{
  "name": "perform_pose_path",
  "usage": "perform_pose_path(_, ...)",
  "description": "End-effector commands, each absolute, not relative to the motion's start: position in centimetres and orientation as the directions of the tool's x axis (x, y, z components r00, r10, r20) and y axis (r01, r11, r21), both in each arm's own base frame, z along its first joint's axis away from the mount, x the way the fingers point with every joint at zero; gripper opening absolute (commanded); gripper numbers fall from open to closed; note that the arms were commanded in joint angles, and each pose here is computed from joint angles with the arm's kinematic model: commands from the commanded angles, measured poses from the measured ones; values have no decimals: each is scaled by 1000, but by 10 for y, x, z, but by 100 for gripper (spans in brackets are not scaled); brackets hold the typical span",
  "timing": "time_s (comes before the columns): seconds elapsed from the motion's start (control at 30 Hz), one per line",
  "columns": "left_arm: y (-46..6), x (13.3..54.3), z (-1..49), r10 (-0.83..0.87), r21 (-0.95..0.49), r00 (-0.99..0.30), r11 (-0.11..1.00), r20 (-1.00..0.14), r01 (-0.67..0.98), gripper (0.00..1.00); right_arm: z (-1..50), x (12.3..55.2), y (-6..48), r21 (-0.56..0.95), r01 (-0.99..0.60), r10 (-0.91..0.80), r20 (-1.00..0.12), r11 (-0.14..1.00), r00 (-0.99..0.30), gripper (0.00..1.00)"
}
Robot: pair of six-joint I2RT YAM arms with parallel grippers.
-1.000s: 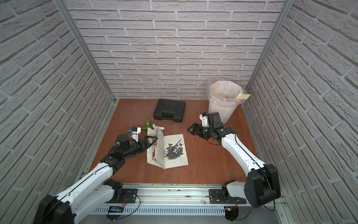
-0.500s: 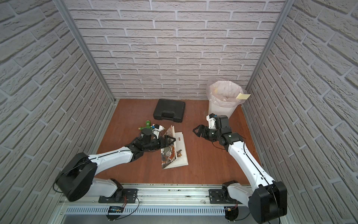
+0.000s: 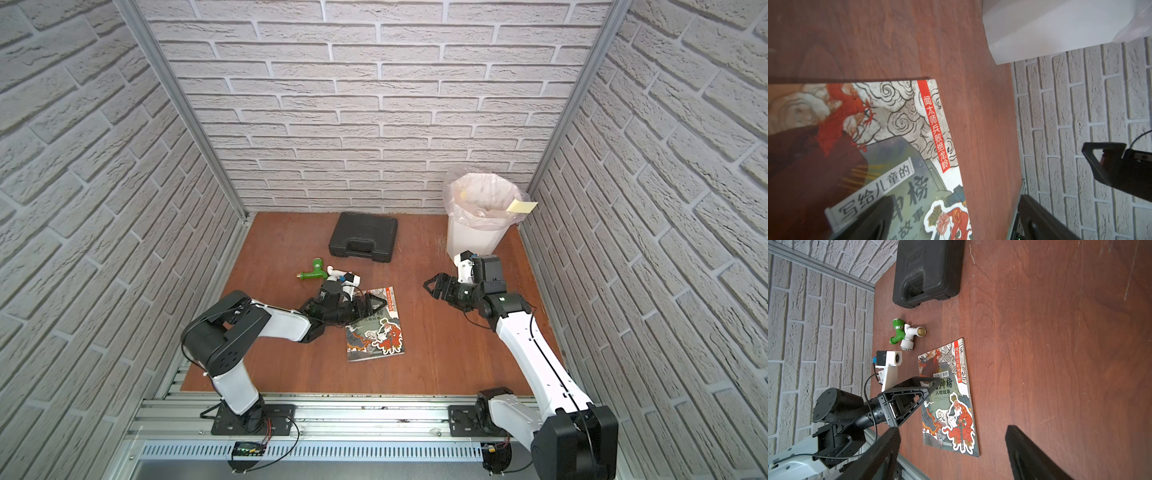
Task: Peel off the used sticky note
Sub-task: Close the book at the center of the board.
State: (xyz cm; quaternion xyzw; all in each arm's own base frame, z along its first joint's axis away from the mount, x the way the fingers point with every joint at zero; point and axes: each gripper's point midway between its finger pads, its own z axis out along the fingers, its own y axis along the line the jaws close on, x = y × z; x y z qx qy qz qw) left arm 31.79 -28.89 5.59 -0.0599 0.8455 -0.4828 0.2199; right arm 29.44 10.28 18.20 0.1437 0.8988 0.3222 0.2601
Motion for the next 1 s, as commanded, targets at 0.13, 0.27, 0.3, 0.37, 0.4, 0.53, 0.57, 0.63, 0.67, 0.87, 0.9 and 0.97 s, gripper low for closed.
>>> perform_pose_path(0.13, -283, 308, 30, -315, -834, -912, 550, -263, 51, 98, 188, 296, 101, 660, 55, 417, -406, 750, -813, 85)
perform_pose_path(0.27, -282, 309, 38, -304, -825, -909, 561, -284, 70, 98, 191, 296, 99, 660, 52, 421, -414, 749, -807, 84)
perform_pose_path(0.3, -282, 309, 40, -298, -820, -909, 568, -292, 77, 98, 192, 296, 99, 660, 49, 422, -419, 750, -804, 85)
perform_pose_path(0.37, -279, 310, 46, -289, -805, -904, 586, -314, 93, 98, 194, 296, 97, 657, 45, 423, -430, 753, -798, 84)
perform_pose_path(0.4, -279, 309, 50, -283, -798, -902, 595, -326, 101, 98, 195, 296, 96, 655, 44, 425, -436, 754, -793, 84)
perform_pose_path(0.53, -275, 310, 66, -262, -768, -888, 624, -377, 142, 98, 203, 295, 92, 647, 26, 429, -475, 762, -768, 84)
perform_pose_path(0.57, -273, 310, 69, -258, -762, -886, 631, -386, 148, 98, 205, 295, 91, 644, 21, 431, -486, 765, -761, 84)
perform_pose_path(0.63, -271, 310, 76, -252, -750, -878, 640, -407, 164, 98, 209, 295, 89, 640, 10, 434, -510, 769, -743, 85)
perform_pose_path(0.67, -271, 310, 79, -249, -746, -875, 644, -414, 170, 98, 211, 294, 87, 635, 4, 434, -522, 772, -734, 85)
perform_pose_path(0.87, -266, 310, 95, -234, -719, -856, 664, -461, 205, 98, 220, 294, 79, 600, -26, 428, -599, 800, -677, 88)
perform_pose_path(0.9, -265, 309, 97, -230, -712, -853, 670, -468, 210, 98, 221, 293, 77, 591, -27, 427, -612, 806, -665, 91)
perform_pose_path(0.97, -261, 309, 101, -222, -695, -845, 684, -487, 221, 98, 223, 293, 71, 562, -26, 417, -643, 827, -642, 99)
